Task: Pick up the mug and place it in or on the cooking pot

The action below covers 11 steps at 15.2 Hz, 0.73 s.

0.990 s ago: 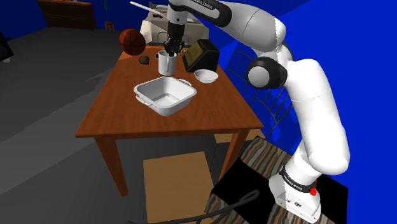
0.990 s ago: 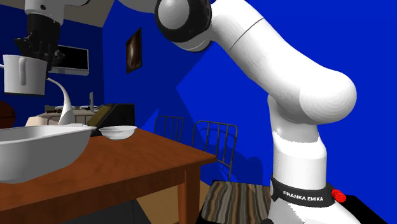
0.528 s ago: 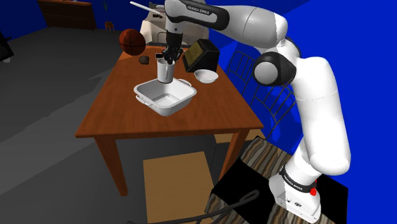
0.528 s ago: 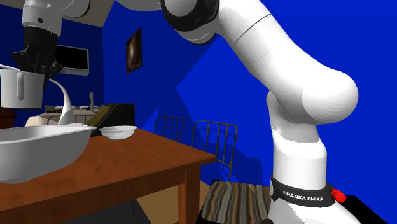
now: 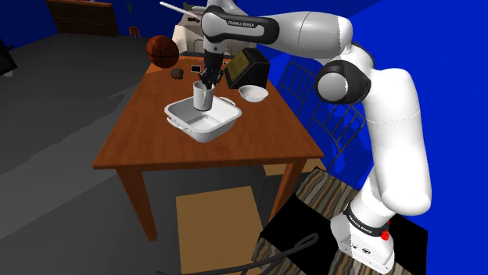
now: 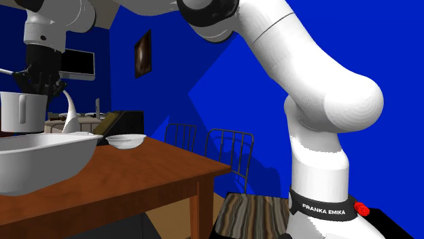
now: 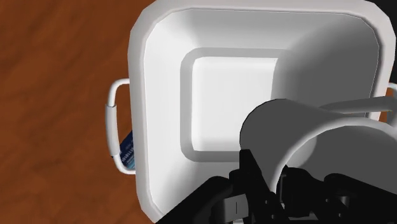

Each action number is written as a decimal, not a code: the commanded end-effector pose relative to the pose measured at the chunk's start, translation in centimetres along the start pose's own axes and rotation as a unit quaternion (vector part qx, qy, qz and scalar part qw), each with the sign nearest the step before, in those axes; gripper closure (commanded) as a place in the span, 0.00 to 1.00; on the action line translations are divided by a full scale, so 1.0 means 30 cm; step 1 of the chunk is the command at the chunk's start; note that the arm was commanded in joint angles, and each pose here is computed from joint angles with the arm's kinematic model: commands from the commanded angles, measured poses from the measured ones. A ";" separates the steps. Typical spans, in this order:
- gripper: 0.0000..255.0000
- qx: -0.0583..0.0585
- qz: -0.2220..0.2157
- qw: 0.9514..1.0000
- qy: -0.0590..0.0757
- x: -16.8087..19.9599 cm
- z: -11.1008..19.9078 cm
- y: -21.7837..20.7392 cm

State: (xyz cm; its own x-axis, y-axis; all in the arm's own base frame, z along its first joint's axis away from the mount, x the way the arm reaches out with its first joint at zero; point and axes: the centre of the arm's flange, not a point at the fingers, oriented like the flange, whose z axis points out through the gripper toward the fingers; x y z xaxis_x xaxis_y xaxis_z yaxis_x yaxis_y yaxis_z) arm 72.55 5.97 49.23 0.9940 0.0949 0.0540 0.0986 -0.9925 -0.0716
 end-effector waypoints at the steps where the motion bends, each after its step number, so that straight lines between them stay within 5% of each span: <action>1: 1.00 0.000 0.000 1.000 0.000 -0.004 0.034 0.004; 10: 1.00 0.000 0.000 1.000 0.000 -0.005 0.050 0.005; 11: 0.00 0.000 0.000 1.000 0.000 -0.005 0.050 0.005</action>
State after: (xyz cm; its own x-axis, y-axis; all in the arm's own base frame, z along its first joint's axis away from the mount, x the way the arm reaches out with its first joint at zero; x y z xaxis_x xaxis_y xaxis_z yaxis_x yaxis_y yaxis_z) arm 72.48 5.92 47.71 0.9940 0.0949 0.0545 0.0986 -0.9925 -0.0715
